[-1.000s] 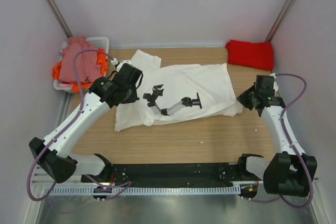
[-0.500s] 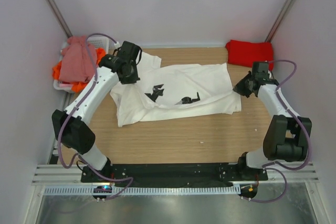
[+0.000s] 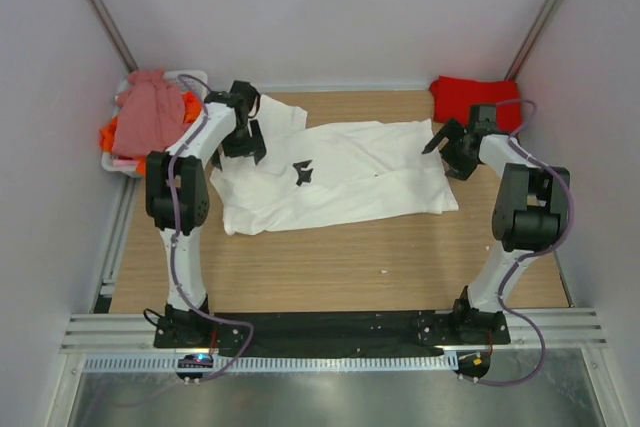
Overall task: Fold and stack the t-shirts
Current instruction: Fold the tshirt
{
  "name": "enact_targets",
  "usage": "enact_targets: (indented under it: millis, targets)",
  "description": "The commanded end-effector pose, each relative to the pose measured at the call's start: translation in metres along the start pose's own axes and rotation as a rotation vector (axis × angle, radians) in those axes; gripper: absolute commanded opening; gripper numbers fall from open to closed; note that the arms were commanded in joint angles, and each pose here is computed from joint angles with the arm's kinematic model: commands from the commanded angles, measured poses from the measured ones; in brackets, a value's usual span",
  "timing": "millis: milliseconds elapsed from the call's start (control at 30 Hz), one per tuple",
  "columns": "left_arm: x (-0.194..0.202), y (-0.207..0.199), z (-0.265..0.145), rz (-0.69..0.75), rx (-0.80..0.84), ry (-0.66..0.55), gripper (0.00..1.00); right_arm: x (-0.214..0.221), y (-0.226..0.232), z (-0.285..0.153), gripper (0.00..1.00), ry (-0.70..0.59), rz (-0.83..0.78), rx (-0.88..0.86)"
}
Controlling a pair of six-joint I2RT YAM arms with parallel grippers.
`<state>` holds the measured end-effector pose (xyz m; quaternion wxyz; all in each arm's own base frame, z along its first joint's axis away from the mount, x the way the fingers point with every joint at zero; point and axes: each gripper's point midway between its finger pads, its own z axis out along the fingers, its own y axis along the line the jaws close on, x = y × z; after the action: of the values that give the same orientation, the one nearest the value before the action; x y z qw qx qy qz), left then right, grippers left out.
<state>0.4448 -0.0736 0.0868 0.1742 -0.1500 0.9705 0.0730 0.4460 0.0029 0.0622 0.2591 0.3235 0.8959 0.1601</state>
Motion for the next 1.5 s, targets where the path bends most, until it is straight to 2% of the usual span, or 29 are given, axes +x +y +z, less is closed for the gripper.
enact_targets:
  millis: [0,100,133,200,300,367,467,567,700,733,867,900,933,1067,1367,1467]
  targets:
    - [0.008,-0.002,-0.074,-0.001,0.082,-0.128,1.0,-0.011,0.012,-0.037,0.96,-0.107,-0.075,-0.038]
    - [0.028,0.014,-0.095,-0.026,0.1,-0.173,1.0,-0.002,0.004,-0.048,0.98,-0.126,-0.089,-0.019]
    - [0.043,0.02,-0.087,-0.02,0.086,-0.151,1.0,0.0,-0.002,-0.049,0.97,-0.133,-0.088,0.004]
    - [0.041,0.026,-0.095,-0.044,0.102,-0.207,1.0,-0.001,-0.003,-0.056,0.98,-0.153,-0.092,0.016]
    - [0.053,0.026,-0.083,-0.05,0.112,-0.181,1.0,0.001,-0.002,-0.06,0.98,-0.154,-0.1,0.019]
    - [0.068,0.024,-0.073,-0.048,0.121,-0.129,0.94,0.008,-0.003,-0.063,0.97,-0.143,-0.119,0.024]
    - [0.087,0.028,-0.063,-0.078,0.133,-0.119,0.88,0.022,0.008,-0.079,0.97,-0.174,-0.206,0.011]
    - [0.11,0.034,-0.064,-0.122,0.174,-0.111,0.85,0.053,0.038,-0.091,0.97,-0.202,-0.368,0.002]
    - [0.138,0.038,-0.061,-0.134,0.203,-0.068,0.91,0.045,0.021,-0.096,0.98,-0.233,-0.358,0.116]
    - [0.159,0.044,-0.051,-0.135,0.204,-0.03,0.97,0.045,-0.006,-0.092,0.98,-0.234,-0.306,0.206]
    - [0.177,0.043,-0.043,-0.167,0.235,-0.005,0.95,0.066,-0.028,-0.089,0.95,-0.223,-0.238,0.228]
    - [0.177,0.04,-0.042,-0.179,0.257,-0.016,0.95,0.068,-0.028,-0.097,0.93,-0.256,-0.194,0.2]
    - [0.186,0.042,-0.036,-0.183,0.255,-0.002,0.94,0.084,-0.044,-0.092,0.91,-0.233,-0.184,0.216]
    - [0.19,0.045,-0.032,-0.211,0.255,-0.018,0.92,0.093,-0.054,-0.092,0.77,-0.251,-0.157,0.196]
    - [0.192,0.042,-0.011,-0.22,0.241,-0.015,0.89,0.1,-0.082,-0.057,0.53,-0.17,-0.139,0.25]
    - [0.19,0.041,-0.006,-0.217,0.239,-0.01,0.89,0.097,-0.087,-0.052,0.52,-0.159,-0.138,0.257]
